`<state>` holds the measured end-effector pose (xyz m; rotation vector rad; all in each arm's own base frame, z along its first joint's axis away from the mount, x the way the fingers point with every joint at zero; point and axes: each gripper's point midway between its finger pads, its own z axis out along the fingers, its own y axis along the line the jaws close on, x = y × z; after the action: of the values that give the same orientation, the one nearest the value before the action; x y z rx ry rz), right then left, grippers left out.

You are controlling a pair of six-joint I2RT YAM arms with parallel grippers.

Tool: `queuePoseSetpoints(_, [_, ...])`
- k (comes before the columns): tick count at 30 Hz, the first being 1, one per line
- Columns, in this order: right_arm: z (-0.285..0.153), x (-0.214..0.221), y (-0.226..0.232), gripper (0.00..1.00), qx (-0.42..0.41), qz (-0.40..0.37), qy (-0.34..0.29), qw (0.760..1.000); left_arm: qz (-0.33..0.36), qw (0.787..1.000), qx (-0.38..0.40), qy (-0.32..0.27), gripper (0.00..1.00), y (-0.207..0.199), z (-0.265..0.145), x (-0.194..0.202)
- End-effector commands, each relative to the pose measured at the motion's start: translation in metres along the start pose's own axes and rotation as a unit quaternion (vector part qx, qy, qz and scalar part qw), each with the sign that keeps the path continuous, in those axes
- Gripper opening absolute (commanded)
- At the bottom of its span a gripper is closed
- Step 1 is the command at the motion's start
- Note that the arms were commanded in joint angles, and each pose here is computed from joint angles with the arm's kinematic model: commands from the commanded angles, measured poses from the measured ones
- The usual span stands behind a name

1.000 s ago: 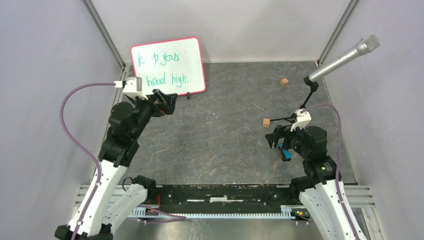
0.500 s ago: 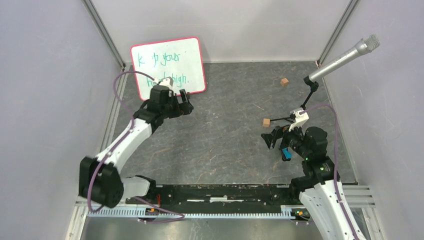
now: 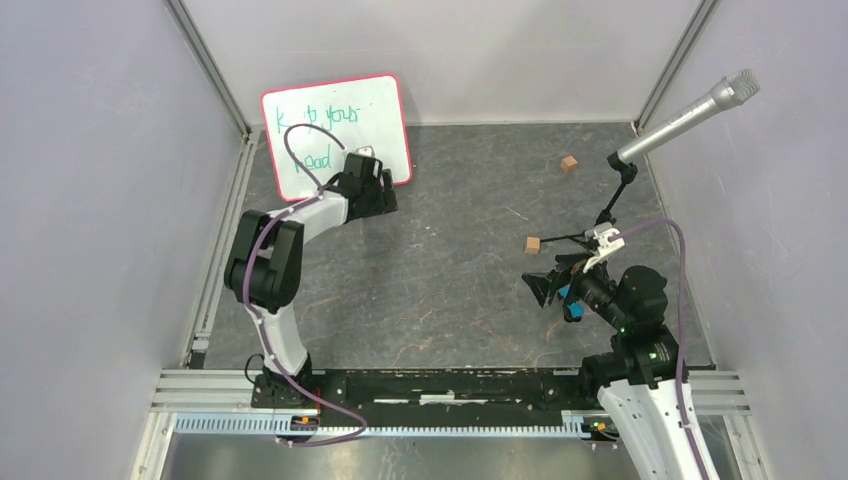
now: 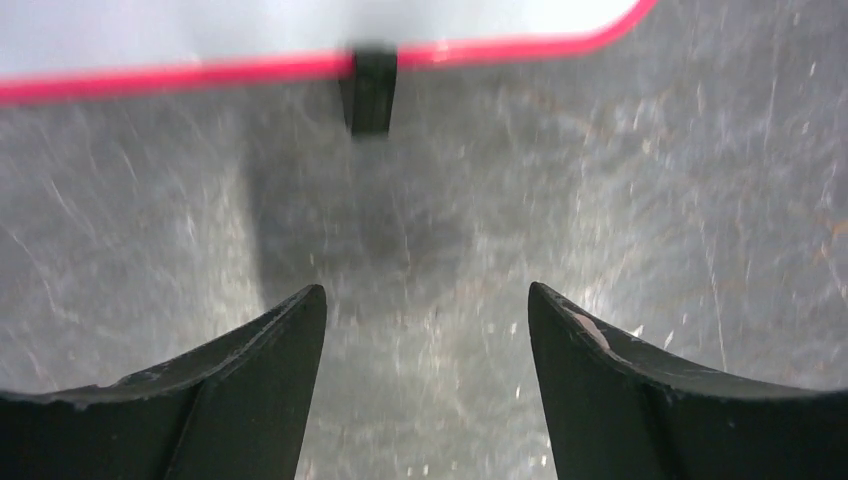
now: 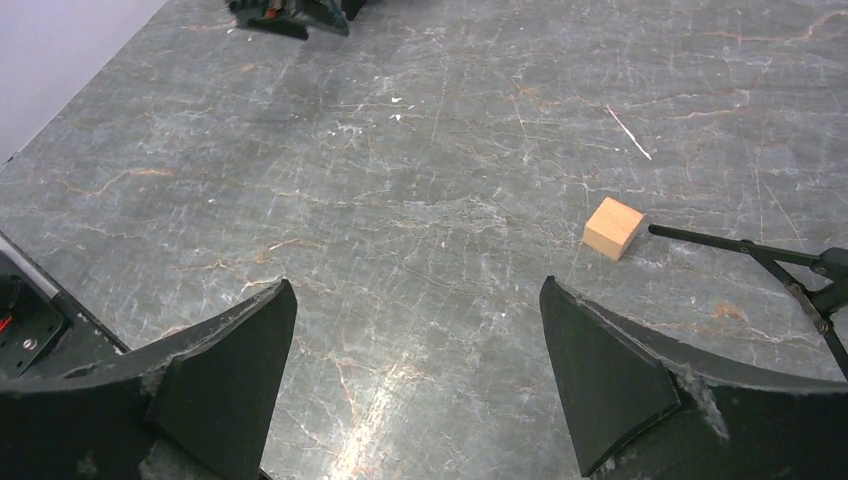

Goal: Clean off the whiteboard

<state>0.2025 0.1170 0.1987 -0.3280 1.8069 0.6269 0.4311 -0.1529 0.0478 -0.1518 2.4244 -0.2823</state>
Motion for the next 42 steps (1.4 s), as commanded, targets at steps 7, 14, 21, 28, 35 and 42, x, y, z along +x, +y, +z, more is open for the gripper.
queuePoseSetpoints(7, [-0.018,-0.023,0.023,0.98,-0.035,-0.018,-0.02,0.999,0.046,0.996,-0.066,-0.042,0.62,0.006,0.037,-0.054])
queuePoseSetpoints(14, [-0.023,-0.027,0.008,0.98,0.014,-0.019,-0.029,0.999,0.051,0.994,-0.082,-0.042,0.48,0.009,0.048,-0.058])
queuePoseSetpoints(21, [-0.021,-0.023,0.004,0.98,0.024,-0.011,-0.021,0.999,0.068,0.992,-0.1,-0.031,0.37,0.014,0.062,-0.057])
queuePoseSetpoints(28, [-0.018,-0.021,-0.003,0.98,0.039,-0.01,-0.007,0.999,0.087,0.991,-0.096,-0.024,0.14,0.008,0.069,-0.057])
queuePoseSetpoints(35, [-0.018,-0.018,-0.01,0.98,0.059,-0.007,-0.006,0.998,0.102,0.989,-0.102,-0.026,0.02,-0.012,0.056,-0.047])
queuePoseSetpoints(42, [-0.017,-0.013,-0.012,0.98,0.061,-0.01,0.006,0.998,0.113,0.988,-0.097,-0.032,0.02,-0.039,0.039,-0.03])
